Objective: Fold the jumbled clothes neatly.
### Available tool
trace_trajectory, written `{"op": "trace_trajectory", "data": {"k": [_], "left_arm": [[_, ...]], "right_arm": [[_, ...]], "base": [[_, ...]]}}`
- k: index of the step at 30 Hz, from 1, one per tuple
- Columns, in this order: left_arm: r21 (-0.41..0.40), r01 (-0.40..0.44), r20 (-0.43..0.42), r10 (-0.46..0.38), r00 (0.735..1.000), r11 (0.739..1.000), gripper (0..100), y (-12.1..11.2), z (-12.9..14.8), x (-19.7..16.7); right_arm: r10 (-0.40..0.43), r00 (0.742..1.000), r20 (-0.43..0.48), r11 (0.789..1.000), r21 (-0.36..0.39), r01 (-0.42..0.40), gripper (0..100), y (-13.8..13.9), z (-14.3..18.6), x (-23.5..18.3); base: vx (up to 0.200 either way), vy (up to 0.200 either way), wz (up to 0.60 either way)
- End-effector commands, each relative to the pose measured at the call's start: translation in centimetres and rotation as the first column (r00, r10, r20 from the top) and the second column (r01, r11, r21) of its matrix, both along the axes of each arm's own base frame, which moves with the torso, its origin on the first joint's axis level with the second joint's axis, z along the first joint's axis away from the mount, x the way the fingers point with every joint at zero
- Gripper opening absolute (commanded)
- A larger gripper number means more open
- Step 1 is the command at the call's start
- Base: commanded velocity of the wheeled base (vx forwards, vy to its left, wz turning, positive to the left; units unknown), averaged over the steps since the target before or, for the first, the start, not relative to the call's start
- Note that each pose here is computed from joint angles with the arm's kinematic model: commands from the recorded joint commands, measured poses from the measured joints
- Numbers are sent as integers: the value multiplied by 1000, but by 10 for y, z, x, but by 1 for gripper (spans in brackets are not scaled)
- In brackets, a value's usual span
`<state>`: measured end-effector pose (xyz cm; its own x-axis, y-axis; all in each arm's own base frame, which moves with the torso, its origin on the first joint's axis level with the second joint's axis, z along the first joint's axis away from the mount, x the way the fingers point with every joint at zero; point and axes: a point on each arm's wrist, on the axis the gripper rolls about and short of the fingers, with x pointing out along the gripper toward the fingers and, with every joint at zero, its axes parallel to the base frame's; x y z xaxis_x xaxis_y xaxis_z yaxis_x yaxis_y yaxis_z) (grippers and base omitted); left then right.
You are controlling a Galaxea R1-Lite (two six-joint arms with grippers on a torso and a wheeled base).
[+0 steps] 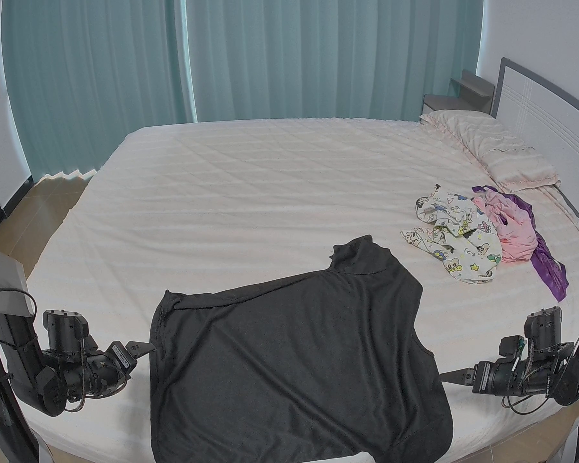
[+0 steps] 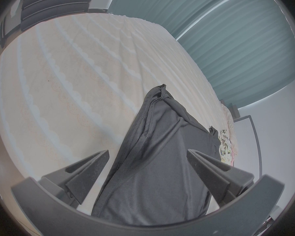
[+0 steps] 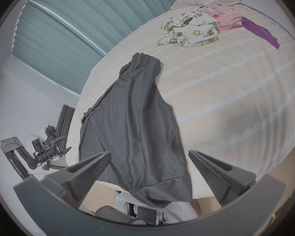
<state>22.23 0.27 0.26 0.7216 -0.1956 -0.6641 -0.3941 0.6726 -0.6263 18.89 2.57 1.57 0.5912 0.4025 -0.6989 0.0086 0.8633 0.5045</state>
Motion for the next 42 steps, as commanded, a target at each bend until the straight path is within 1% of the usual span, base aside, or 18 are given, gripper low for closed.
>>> {"op": "trace_trajectory", "data": {"k": [1,2,4,7,9,11,14,15,16,18,19,23,24,26,31,40,41,42], "left_arm": [[-17,-20,31,20,999,1000,100,0,3,8],[-55,-36,63,39,997,998,100,-5,8,18],[-65,-41,95,47,994,997,100,-9,11,28],[-36,-69,148,73,986,997,100,-12,13,50],[-22,-78,163,80,983,997,100,-12,9,64],[-3,-63,196,62,979,998,100,-15,6,84],[31,-34,214,26,977,999,100,-20,0,112],[35,-30,216,22,976,999,100,-20,0,115],[62,-10,201,-3,980,998,100,-25,-6,129],[98,-13,196,-7,981,995,100,-28,-12,144],[147,-33,202,3,979,989,100,-32,-19,160],[243,-129,246,68,967,961,100,-39,-35,189],[266,-138,248,71,966,954,100,-43,-39,192],[291,-122,240,51,969,949,100,-46,-43,191],[302,-107,237,34,971,947,100,-51,-45,191],[314,-113,231,39,972,943,100,-53,-50,190],[325,-114,219,42,975,939,0,-52,-52,188],[341,-115,216,42,975,933,0,-52,-52,187]], "right_arm": [[0,1000,5,1000,0,0,100,0,1,0],[0,1000,10,1000,0,0,100,0,2,0],[0,1000,9,1000,0,0,100,0,2,-1],[0,1000,2,1000,0,0,100,0,1,-2],[0,1000,-2,1000,-1,0,100,0,1,-3],[1,1000,-3,1000,-2,-1,100,0,1,-5],[0,1000,-3,1000,-3,0,100,0,1,-5],[2,1000,-3,1000,-3,-2,100,0,1,-5],[0,1000,-4,1000,-3,0,100,0,0,-5],[-1,1000,-4,1000,-4,1,100,0,0,-5],[2,1000,-4,1000,-3,-2,100,0,0,-5],[2,1000,-7,1000,-6,-2,100,0,0,-5],[3,1000,-8,1000,-6,-3,100,0,0,-6],[5,1000,-10,1000,-6,-5,100,0,0,-6],[6,1000,-19,1000,-7,-6,100,1,-2,-7],[17,1000,-17,1000,-7,-17,100,2,-1,-8],[19,1000,-19,1000,-7,-19,100,3,-1,-8],[17,1000,-22,1000,-7,-17,100,2,-2,-8]], "base": [[0,0,0],[0,0,0],[0,0,0],[0,0,0],[0,0,0],[0,0,0],[0,0,0],[0,0,0],[0,0,0],[0,0,0],[0,0,0],[0,0,0],[0,0,0],[0,0,0],[0,0,0],[0,0,0],[0,0,0],[0,0,0]]}}
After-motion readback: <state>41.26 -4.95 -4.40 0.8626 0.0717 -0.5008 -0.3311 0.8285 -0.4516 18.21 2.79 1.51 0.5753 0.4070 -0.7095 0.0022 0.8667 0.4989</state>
